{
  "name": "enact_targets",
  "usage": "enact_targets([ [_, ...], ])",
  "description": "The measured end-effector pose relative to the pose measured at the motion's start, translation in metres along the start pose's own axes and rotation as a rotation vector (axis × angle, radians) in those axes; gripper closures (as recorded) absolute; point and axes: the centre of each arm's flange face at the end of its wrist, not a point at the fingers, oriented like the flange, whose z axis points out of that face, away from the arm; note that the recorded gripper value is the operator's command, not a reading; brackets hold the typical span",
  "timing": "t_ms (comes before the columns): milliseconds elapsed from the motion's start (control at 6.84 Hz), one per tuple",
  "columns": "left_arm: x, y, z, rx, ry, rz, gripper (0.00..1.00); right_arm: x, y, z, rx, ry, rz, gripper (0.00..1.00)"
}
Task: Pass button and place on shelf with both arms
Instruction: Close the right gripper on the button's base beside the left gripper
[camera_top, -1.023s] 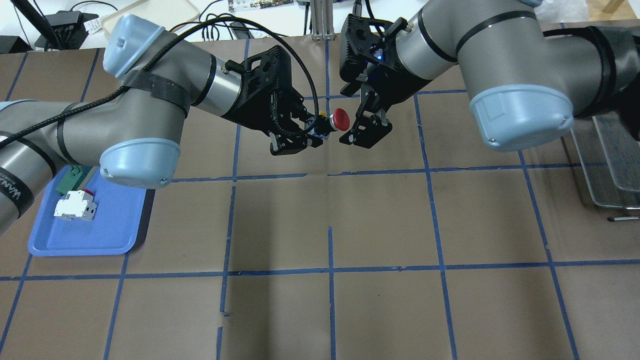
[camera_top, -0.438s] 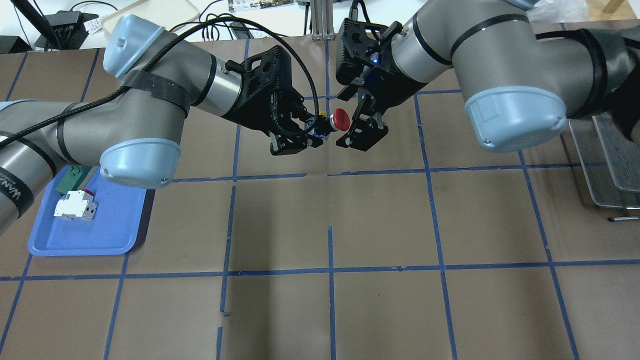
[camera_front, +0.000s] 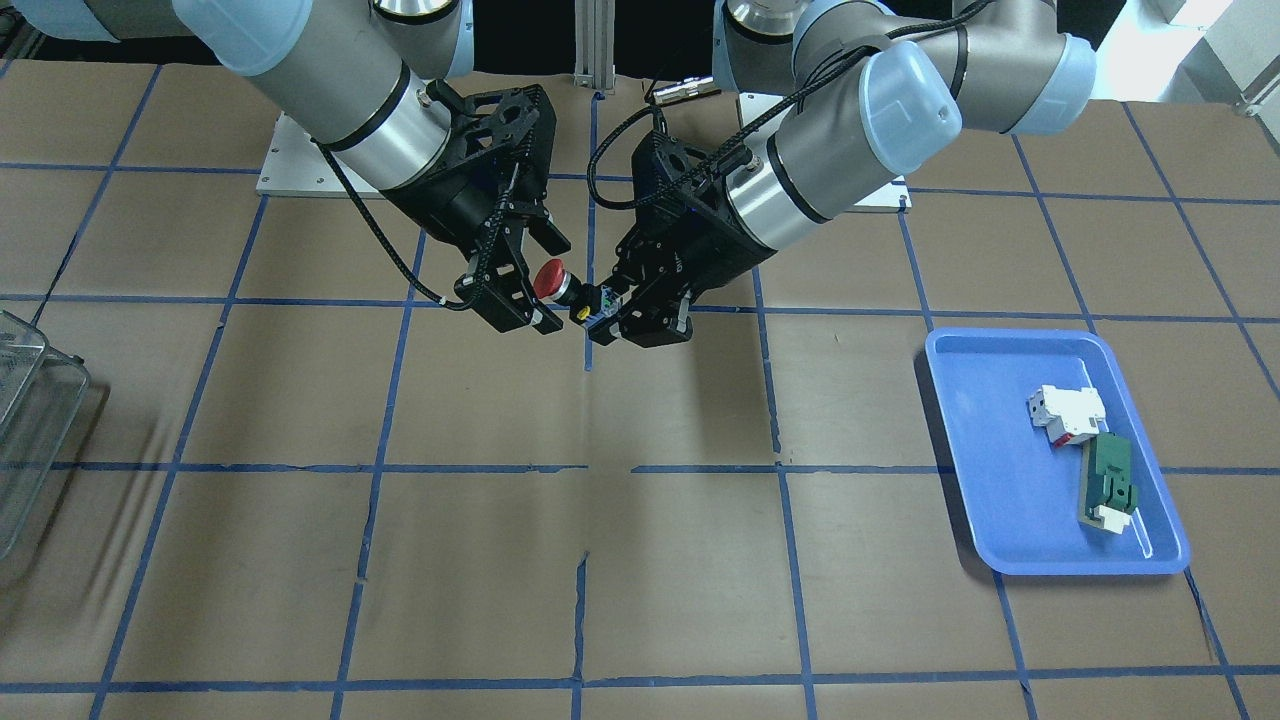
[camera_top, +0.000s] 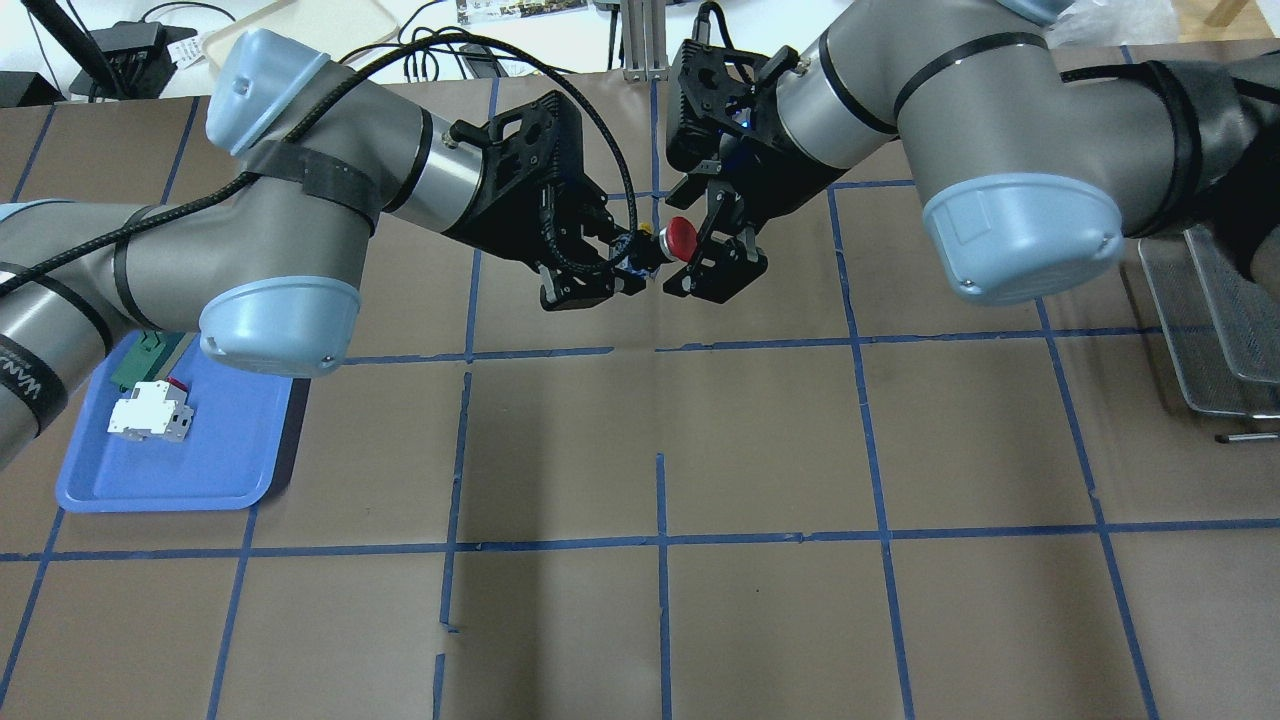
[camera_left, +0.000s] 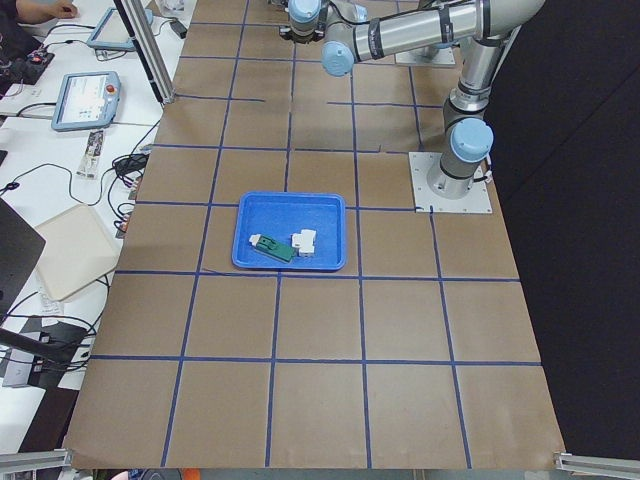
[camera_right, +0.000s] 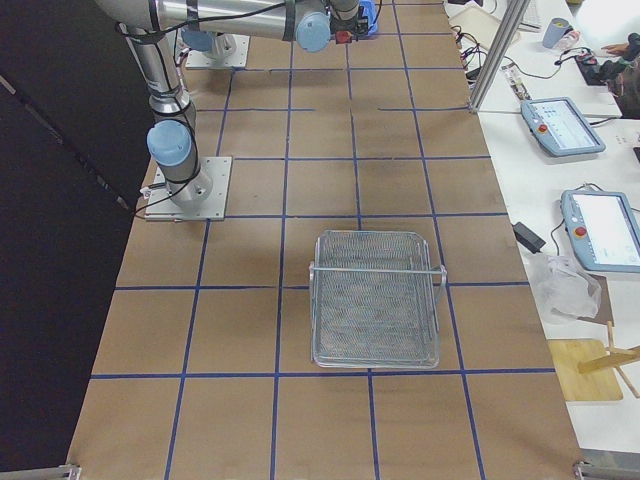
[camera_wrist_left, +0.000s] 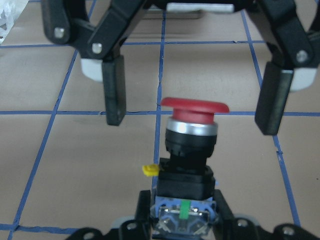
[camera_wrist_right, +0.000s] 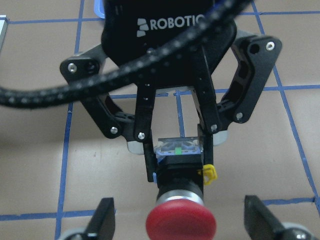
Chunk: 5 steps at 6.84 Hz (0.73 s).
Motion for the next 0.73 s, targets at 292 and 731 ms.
enact_targets([
  [292, -0.0003, 0.0002, -0.0004, 0.0, -0.001, 0.0, 1.0, -0.0004, -0.0011, 0.0002, 0.012, -0.004, 0.001, 0.7],
  [731, -0.0007, -0.0011, -0.0019, 0.0, -0.011, 0.008, 0.94, -0.0025, -0.0018, -0.0017, 0.011, -0.009, 0.006, 0.77],
])
